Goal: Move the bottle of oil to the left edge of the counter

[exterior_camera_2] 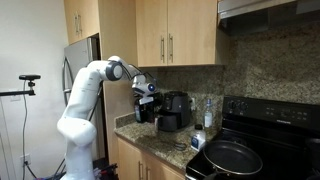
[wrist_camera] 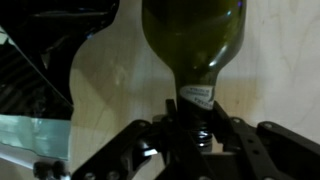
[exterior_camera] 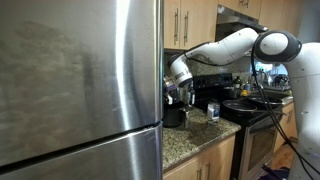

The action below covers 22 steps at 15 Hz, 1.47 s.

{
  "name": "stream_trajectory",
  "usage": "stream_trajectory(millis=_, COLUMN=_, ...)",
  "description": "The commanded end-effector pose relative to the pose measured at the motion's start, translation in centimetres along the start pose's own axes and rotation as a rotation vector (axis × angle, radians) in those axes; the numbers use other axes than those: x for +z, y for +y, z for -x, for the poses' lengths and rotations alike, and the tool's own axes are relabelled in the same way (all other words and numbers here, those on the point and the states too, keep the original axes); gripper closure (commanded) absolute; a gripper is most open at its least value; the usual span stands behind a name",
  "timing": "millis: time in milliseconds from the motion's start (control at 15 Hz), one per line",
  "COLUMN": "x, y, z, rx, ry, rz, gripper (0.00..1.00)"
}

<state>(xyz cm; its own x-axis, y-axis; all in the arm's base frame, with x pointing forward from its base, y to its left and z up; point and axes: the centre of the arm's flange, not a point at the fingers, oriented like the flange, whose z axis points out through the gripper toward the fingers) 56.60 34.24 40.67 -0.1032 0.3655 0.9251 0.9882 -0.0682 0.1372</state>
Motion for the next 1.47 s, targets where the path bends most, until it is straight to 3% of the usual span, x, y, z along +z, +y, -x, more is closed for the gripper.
stream_trajectory(millis=0, x=-0.9, y=0.9, z=0.3, rx=0.05, ry=0.106, rz=0.11, gripper=0.94)
stream_trajectory(millis=267, x=-1.6, y=1.0, z=1.2, rx=0.159, ry=0.105, rz=0.192, gripper=0.94)
stream_trajectory(millis=333, x=-7.2, y=1.1, z=0.6, rx=0.192, ry=0.088, rz=0.204, gripper=0.94)
stream_trajectory(millis=667, x=-11.0, y=1.0, z=2.1, rx=0.343, ry=-0.136, rz=0.282, gripper=0.94)
stream_trajectory(millis=867, x=-11.7, y=0.6, z=2.5, rx=0.359, ry=-0.21, rz=0.25, gripper=0.94)
stream_trajectory(millis=1267, x=-10.7, y=-0.5, z=1.8, rx=0.351, ry=-0.135, rz=0.126, gripper=0.94)
stream_trajectory(millis=1400, x=-9.8, y=-0.6, z=1.3, rx=0.312, ry=-0.145, rz=0.086, gripper=0.94)
